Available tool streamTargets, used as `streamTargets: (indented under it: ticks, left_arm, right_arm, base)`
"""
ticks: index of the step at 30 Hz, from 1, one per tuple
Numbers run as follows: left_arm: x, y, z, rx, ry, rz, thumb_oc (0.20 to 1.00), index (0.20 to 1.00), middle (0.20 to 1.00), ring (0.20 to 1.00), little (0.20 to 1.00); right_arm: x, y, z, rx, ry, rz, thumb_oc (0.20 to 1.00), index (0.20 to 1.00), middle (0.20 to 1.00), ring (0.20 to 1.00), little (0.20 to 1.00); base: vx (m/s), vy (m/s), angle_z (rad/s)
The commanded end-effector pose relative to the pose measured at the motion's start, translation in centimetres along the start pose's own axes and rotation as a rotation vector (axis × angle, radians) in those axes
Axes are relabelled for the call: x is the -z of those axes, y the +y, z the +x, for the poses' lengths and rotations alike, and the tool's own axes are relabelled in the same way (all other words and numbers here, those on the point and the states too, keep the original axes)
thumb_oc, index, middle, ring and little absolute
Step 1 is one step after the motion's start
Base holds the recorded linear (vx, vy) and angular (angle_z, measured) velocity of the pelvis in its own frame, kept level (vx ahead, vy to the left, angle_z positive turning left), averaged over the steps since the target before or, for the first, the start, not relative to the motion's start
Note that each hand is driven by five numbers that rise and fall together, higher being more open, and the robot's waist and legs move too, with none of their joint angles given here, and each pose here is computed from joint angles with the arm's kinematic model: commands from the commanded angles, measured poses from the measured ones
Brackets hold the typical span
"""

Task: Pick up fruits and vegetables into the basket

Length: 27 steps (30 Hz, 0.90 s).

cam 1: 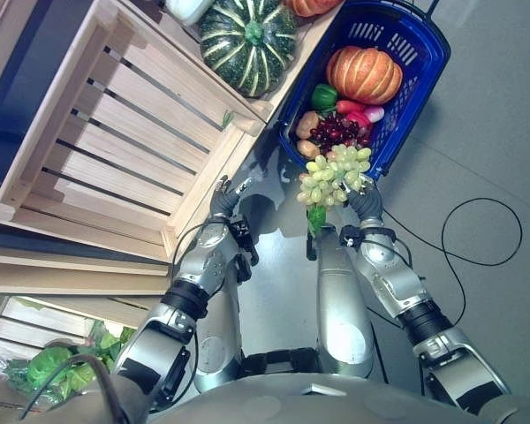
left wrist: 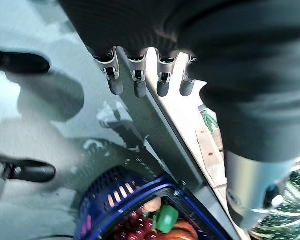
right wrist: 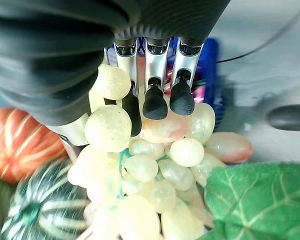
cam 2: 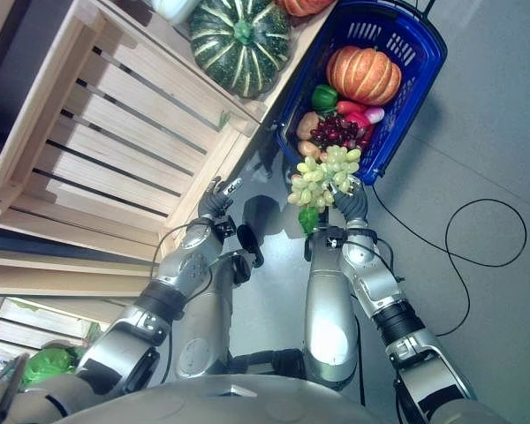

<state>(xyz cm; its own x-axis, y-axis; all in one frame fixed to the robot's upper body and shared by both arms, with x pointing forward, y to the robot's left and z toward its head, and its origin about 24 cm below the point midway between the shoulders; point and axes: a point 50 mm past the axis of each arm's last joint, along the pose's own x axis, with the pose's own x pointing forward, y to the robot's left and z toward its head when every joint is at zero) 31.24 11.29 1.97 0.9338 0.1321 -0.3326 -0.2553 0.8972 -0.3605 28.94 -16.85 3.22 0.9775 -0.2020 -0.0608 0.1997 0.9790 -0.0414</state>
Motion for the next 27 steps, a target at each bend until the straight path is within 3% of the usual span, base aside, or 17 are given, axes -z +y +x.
streamTargets:
  ticks: [1,9,20,27]
  left_arm:
    - [-1.6,0.4,-0.8,-0.017,-0.161,-0.076,1.000,1.000,1.000,1.000,1.000]
    - [-5.2,-2.7,-2.0,0.022,-0.433,-0.191,1.000,1.000,1.000,1.000,1.000]
    - [-7.2,-4.8,-2.5,-0.038,-0.528,-0.262,1.000,1.000,1.000,1.000,1.000]
    - [-9.0,-5.9,-3.0,-0.043,-0.654,-0.274,1.000,1.000,1.000,1.000,1.000]
  right_arm:
    - [-2.5,1.0,-0.3,0.012,-0.137,0.137,0.200,0.200,0.200,0.200,0.200]
    - [-3.0,1.4,1.6,0.084,-0.110,0.201,0.200,0.200,0.200,0.200,0.200]
    - [-6.6,1.6,4.0,0.082,-0.182,0.269,0.200,0.200,0.200,0.200,0.200]
    - [-8.2,1.5,4.8,0.063,-0.192,0.460,0.200,0.200,0.200,0.200,0.200]
  base:
    - [0.02,-0.041,-0.04]
    - [0.01,-0.138,0.07]
    - [0.00,-0.151,0.14]
    - [0.01,-0.090,0.07]
